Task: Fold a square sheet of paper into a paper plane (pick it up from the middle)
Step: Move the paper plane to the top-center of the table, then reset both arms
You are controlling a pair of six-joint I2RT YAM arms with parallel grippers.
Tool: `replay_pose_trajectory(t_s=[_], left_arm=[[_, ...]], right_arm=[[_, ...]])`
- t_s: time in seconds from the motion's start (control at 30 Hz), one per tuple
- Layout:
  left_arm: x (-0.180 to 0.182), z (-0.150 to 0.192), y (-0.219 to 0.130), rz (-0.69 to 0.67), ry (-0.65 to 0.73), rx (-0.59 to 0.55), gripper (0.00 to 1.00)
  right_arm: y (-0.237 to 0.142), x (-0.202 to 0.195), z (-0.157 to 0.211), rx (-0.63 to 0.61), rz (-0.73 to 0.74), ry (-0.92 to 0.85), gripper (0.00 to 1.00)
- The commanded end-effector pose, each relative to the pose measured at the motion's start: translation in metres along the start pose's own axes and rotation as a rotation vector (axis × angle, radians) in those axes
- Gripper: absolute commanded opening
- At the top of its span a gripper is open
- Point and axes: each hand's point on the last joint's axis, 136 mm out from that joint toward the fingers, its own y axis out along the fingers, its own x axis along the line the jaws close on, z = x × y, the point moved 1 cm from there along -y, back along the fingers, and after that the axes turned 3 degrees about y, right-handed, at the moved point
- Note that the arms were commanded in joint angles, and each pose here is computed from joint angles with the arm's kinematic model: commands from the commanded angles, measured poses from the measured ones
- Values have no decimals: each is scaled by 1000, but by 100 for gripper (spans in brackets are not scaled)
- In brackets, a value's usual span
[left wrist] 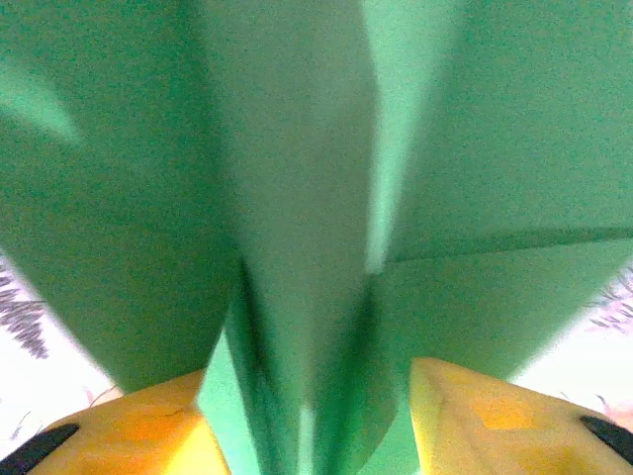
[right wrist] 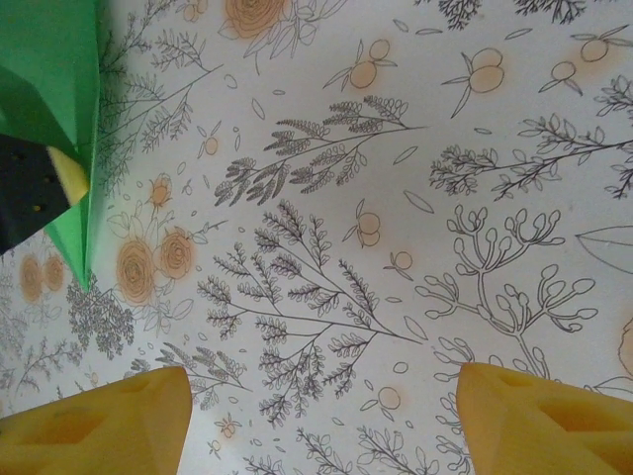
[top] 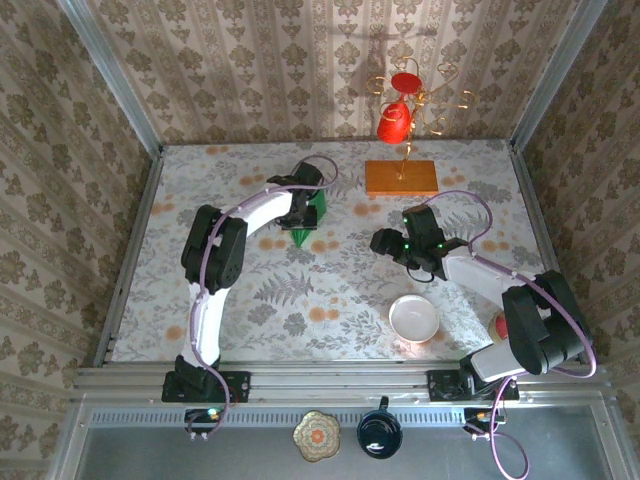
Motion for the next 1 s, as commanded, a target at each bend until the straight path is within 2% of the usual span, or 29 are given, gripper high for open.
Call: replay_pose_trajectory(t_s=[0.0,0.17,0.3,0.4,0.5,0.57,0.77,0.9,0.97], left_arm=[[4,-20,-62,33,-27,-101,52],[20,-19,-101,28,-56,-179,59],[51,-16,-137,29,-112,-269,65],[91,-10,-162,-15,-170,-359,78],[136,5,-180,-106,-216,-466,94],[163,20,-187,-142,-256,-522,100],[236,63,-191,-276,-394,-653,100],[269,84,-179,-351,-488,-666,100],[275,83,-174,-375,-466,-707,100]], right_arm=[[-15,6,-14,-52,-12,-11,73],[-38,2,-31,-117,25,-42,75],[-69,-5,-53,-220,79,-105,77],[-102,-18,-75,-353,155,-141,81],[-139,-35,-95,-517,247,-158,97],[-163,-47,-104,-613,313,-165,100],[-193,-86,-115,-783,490,-179,100],[-183,-107,-111,-835,526,-213,100],[-176,-116,-108,-856,528,-215,100]])
